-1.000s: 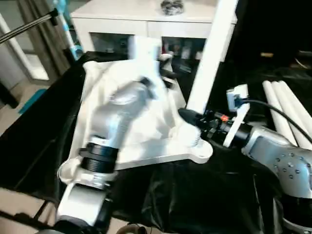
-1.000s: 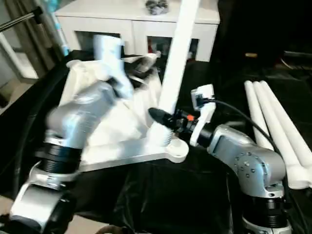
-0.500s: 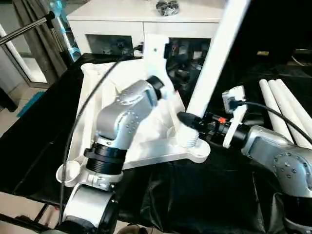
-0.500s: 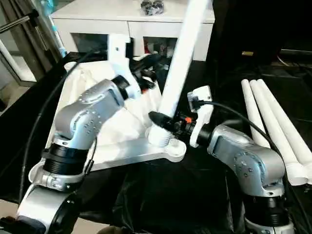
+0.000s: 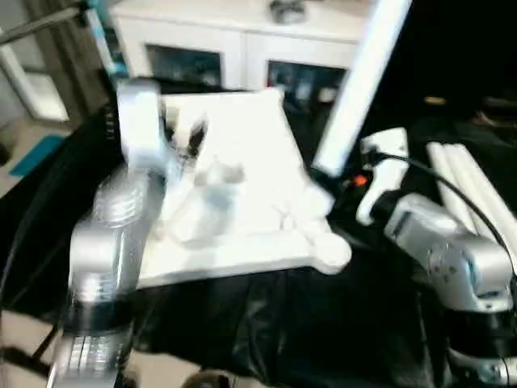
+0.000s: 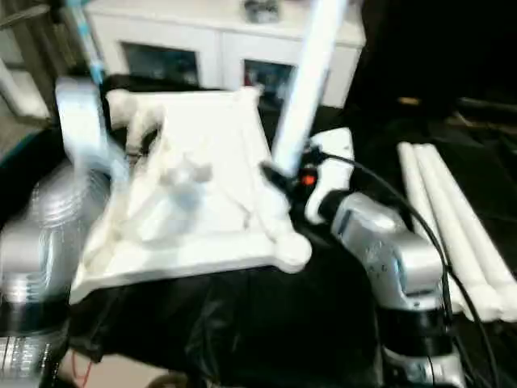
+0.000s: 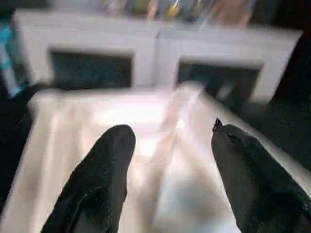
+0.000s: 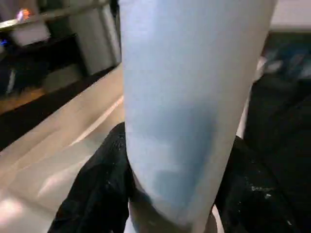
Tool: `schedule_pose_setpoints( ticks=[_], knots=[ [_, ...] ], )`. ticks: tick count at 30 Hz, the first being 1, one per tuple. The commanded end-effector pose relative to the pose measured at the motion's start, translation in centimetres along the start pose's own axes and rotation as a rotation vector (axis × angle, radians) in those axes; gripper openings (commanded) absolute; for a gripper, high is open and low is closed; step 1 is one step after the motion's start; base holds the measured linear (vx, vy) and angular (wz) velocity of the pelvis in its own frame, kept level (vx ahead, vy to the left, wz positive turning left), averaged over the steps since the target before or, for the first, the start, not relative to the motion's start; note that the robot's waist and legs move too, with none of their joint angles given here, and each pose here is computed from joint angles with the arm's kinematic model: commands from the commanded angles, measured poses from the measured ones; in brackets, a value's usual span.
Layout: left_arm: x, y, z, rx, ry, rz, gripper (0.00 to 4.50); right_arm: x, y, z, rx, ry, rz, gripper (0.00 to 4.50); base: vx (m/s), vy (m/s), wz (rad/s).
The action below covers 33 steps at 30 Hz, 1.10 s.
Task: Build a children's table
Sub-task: Move to table
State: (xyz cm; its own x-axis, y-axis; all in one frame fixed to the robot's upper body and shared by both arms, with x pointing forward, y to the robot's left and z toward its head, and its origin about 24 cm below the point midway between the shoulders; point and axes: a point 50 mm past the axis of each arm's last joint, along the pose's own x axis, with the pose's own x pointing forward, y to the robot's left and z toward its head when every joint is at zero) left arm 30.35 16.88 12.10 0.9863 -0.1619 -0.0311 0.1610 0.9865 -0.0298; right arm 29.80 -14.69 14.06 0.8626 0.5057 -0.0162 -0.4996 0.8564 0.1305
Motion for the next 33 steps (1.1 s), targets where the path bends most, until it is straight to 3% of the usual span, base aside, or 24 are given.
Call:
schedule_pose_setpoints(
  ticks=[1,3,4,6,8,10,13,19,22,27,33],
  knots=[
    [-0.4,-0.9,-0.1,0.015,-0.022,-0.014,2.97,-1.0,-0.9,1.3,-0.053,-0.094,-0.099,1.87,0.000,0.000,0.00],
    [-1.2,-1.4,-1.2,-0.003,-0.011,-0.011,2.97,-1.7,-1.1,1.0,-0.037,-0.109,-0.163,1.87,0.000,0.000,0.00],
    [-1.7,-1.5,-2.4,-0.016,0.020,0.023,2.97,-2.2,-1.4,0.0,0.008,-0.097,-0.239,1.87,0.000,0.000,0.00],
    [-2.1,-1.5,-3.1,-0.006,0.023,0.073,2.97,-2.6,-1.6,-1.2,0.025,-0.053,-0.287,1.87,0.000,0.000,0.00],
    [-2.4,-1.5,-3.1,0.004,0.010,0.108,2.97,-2.9,-1.6,-2.1,0.032,-0.015,-0.288,1.87,0.000,0.000,0.00],
    [-2.8,-1.3,-2.7,-0.018,-0.029,0.146,2.97,-2.9,-1.1,-3.7,-0.020,0.056,-0.262,1.87,0.000,0.000,0.00],
    [-3.1,-1.1,-2.5,-0.010,-0.041,0.171,2.97,-2.7,-0.6,-4.4,-0.047,0.077,-0.233,1.87,0.000,0.000,0.00],
    [-3.5,-0.3,-1.8,0.096,-0.073,0.260,2.97,-1.1,0.8,-4.8,-0.080,0.083,-0.171,1.87,0.000,0.000,0.00],
    [-2.9,-1.1,-2.0,0.116,-0.068,0.261,2.97,-0.9,1.1,-4.8,-0.105,0.077,-0.153,1.87,0.014,-0.053,0.48],
    [-2.1,-2.9,-2.3,0.024,-0.019,0.149,2.97,-1.5,-0.4,-5.1,-0.066,0.090,-0.236,1.87,0.008,-0.210,0.44],
    [-1.3,-2.7,-2.4,0.074,-0.014,0.127,2.97,-1.6,-0.3,-4.8,-0.109,0.087,-0.241,1.87,-0.024,-0.152,0.00]
  ],
)
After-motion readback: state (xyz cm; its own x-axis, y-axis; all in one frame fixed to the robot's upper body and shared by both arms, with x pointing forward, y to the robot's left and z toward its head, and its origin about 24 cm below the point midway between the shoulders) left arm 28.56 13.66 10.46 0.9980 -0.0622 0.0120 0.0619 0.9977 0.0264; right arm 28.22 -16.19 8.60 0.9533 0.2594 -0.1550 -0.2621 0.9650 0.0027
